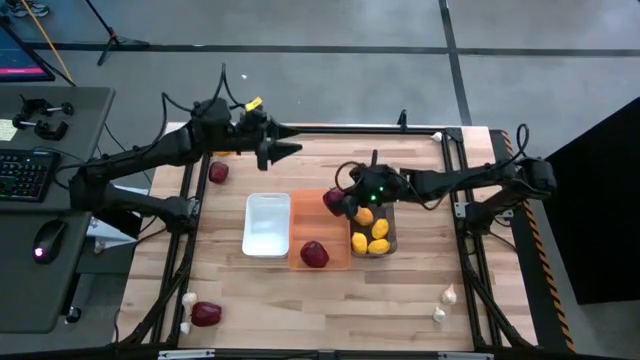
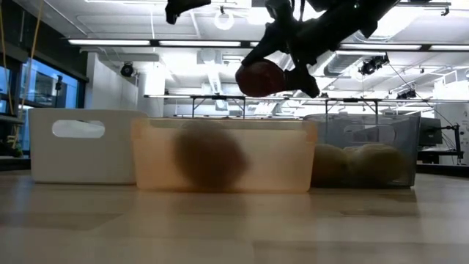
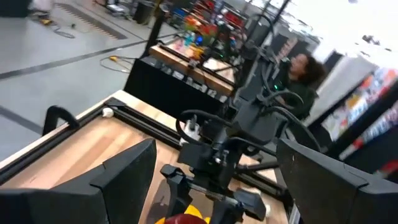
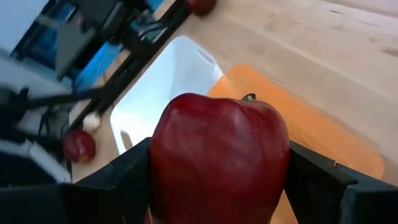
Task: Sort produce into baskets
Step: Put the red apple into the orange bin
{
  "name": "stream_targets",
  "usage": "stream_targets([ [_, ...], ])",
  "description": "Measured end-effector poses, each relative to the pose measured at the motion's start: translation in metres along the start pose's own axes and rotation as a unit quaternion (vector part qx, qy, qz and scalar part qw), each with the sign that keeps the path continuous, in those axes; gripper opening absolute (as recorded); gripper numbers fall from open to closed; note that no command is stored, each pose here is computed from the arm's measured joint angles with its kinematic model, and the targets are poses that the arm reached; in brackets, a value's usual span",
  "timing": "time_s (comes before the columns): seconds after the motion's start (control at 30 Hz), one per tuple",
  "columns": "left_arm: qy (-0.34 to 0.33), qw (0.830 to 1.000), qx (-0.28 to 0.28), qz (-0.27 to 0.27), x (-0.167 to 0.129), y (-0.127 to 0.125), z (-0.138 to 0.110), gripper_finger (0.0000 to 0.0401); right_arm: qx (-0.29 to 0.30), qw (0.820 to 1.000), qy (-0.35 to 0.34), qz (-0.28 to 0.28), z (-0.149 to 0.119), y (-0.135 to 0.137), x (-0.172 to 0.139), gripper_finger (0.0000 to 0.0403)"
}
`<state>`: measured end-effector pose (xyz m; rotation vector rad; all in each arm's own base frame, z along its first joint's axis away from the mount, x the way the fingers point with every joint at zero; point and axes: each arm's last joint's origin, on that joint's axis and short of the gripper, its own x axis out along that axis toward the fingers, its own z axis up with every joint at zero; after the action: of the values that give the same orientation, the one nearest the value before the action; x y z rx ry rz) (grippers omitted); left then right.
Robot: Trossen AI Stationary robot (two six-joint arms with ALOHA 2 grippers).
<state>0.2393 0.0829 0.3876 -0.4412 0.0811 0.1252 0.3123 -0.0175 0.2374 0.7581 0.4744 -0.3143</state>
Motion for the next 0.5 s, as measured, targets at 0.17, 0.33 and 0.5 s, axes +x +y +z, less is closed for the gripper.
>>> stream_targets([
  [0.17,0.033,0.998,0.031,-0.053,0.003,-0.013,-0.008,0.0319,0.011,1.0,-0.024,-0.012,-0.012,0.012,0.002,0.0275],
  [0.33,0.061,0.994,0.035,-0.078,0.004,-0.025,-0.017,0.0319,0.007,1.0,-0.018,0.015,-0.019,0.019,0.008,0.028],
  [0.5,0.081,0.993,0.035,-0.075,0.002,-0.034,-0.024,0.0319,-0.012,1.0,-0.016,0.002,-0.025,0.018,0.016,0.0338],
])
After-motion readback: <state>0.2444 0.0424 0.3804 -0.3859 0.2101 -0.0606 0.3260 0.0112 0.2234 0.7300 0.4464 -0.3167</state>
